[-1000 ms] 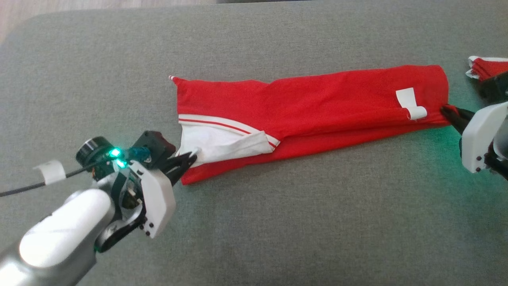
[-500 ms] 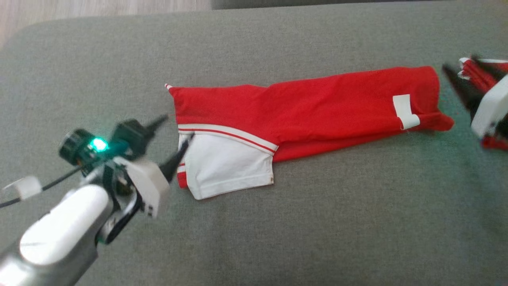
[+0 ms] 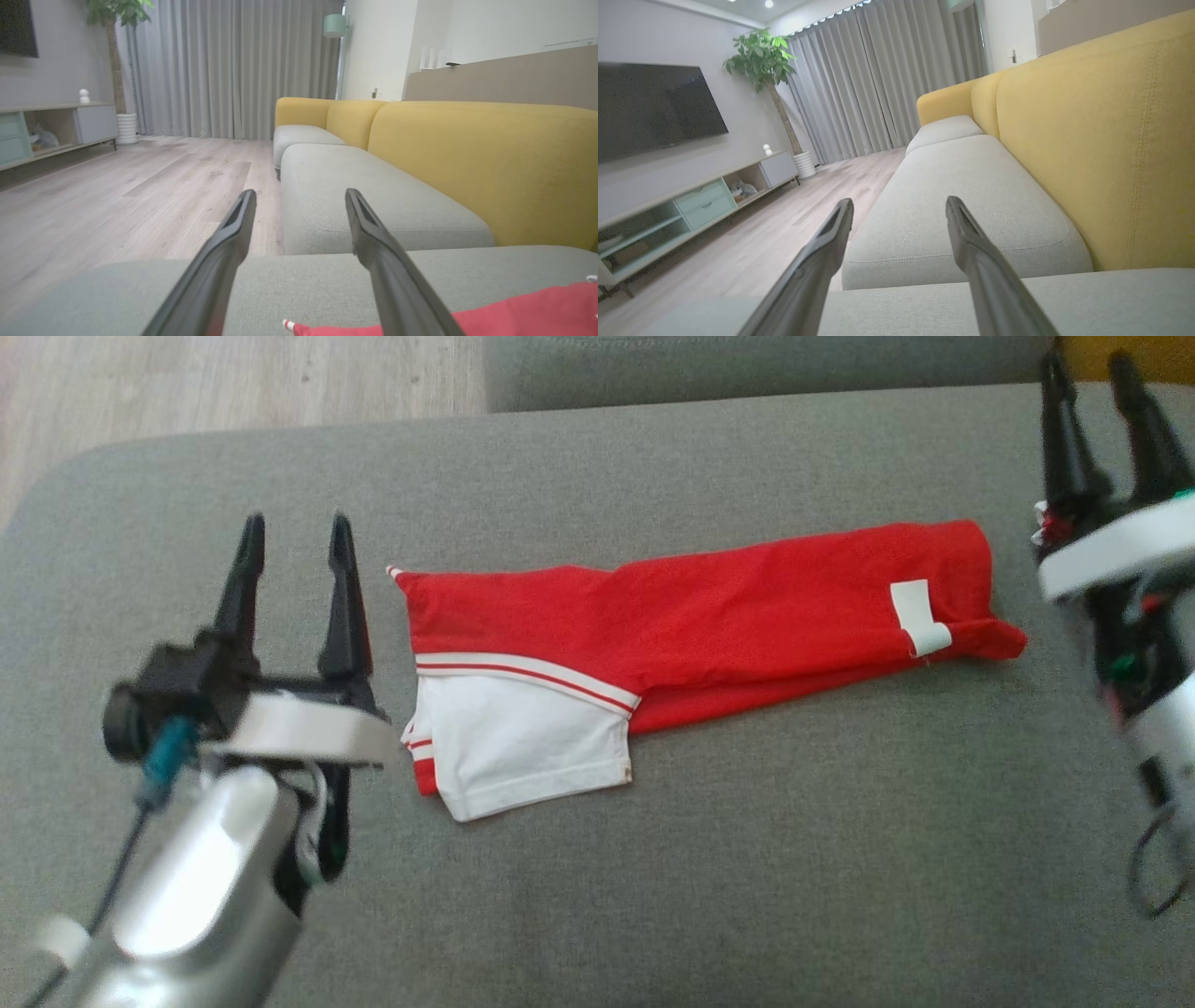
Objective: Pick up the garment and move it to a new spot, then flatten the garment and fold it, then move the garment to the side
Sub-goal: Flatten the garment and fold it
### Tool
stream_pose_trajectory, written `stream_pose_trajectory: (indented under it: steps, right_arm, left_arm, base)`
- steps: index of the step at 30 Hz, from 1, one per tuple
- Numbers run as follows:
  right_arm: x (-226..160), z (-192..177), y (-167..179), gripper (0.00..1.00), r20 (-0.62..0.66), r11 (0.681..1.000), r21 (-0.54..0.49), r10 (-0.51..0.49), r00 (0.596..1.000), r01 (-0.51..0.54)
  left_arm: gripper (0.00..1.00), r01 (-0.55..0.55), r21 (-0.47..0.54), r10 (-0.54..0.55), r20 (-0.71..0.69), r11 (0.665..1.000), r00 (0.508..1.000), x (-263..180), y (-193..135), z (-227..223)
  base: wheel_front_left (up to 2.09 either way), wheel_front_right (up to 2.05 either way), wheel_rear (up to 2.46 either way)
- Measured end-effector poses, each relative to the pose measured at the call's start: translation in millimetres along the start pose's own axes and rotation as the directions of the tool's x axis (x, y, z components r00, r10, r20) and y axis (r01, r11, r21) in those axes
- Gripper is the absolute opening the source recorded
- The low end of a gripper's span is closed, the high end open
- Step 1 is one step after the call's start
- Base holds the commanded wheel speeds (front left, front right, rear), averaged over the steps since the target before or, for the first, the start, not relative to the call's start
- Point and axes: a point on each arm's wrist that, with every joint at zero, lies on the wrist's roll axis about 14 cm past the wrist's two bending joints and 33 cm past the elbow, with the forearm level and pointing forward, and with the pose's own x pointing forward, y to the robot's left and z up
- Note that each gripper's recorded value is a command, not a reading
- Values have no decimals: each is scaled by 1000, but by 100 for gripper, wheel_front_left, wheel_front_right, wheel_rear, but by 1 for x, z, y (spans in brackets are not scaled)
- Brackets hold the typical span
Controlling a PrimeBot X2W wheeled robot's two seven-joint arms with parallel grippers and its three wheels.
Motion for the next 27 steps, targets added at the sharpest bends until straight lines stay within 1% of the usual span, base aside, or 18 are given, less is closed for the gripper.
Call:
stream_pose_trajectory:
  steps: [1, 2, 4, 6, 7, 8, 10, 13, 18, 22, 24, 27]
  right_arm:
    - [-4, 0, 3, 100, 24, 1000, 19, -8, 1000, 8]
    - [-9, -4, 7, 100, 37, 999, 32, -13, 999, 12]
    - [-24, -20, 14, 100, 41, 998, 58, -34, 999, 31]
    - [-43, -41, 20, 100, 23, 995, 74, -62, 998, 60]
    - [-52, -51, 23, 100, 5, 997, 48, -65, 998, 64]
    - [-61, -59, 26, 100, -4, 996, 45, -78, 997, 78]
    - [-74, -71, 30, 100, -14, 991, 77, -109, 994, 110]
    - [-84, -86, 42, 100, -41, 990, 81, -112, 993, 115]
    - [-85, -93, 40, 100, -53, 990, 59, -122, 991, 125]
    - [-82, -105, 35, 100, -85, 989, 45, -134, 987, 138]
    - [-79, -115, 24, 100, -122, 986, 25, -158, 980, 163]
    - [-65, -121, -3, 100, -156, 975, -6, -219, 963, 221]
  left_arm:
    - [100, -18, -16, 18, -3, 1000, 1000, -4, 0, -3]
    - [100, -23, -12, 23, -3, 1000, 1000, -8, -1, -5]
    - [100, -34, -16, 34, 3, 999, 999, -16, -5, -9]
    - [100, -72, -35, 72, -12, 997, 997, -27, -5, -19]
    - [100, -92, -50, 91, -24, 994, 996, -33, -4, -24]
    - [100, -113, -55, 111, -38, 992, 993, -40, -1, -31]
    - [100, -122, -49, 119, -66, 991, 991, -51, 1, -43]
    - [100, -129, -57, 123, -94, 990, 988, -59, 2, -55]
    - [100, -107, -56, 101, -99, 993, 990, -57, -2, -63]
    - [100, -96, -54, 90, -114, 994, 989, -54, -2, -71]
    - [100, -90, -58, 83, -125, 994, 989, -50, -3, -76]
    - [100, -61, -49, 55, -130, 997, 990, -39, -6, -81]
  base:
    - [0, 0, 0]
    - [0, 0, 0]
    - [0, 0, 0]
    - [0, 0, 0]
    - [0, 0, 0]
    - [0, 0, 0]
    - [0, 0, 0]
    - [0, 0, 0]
    - [0, 0, 0]
    - [0, 0, 0]
    - [0, 0, 0]
    - [0, 0, 0]
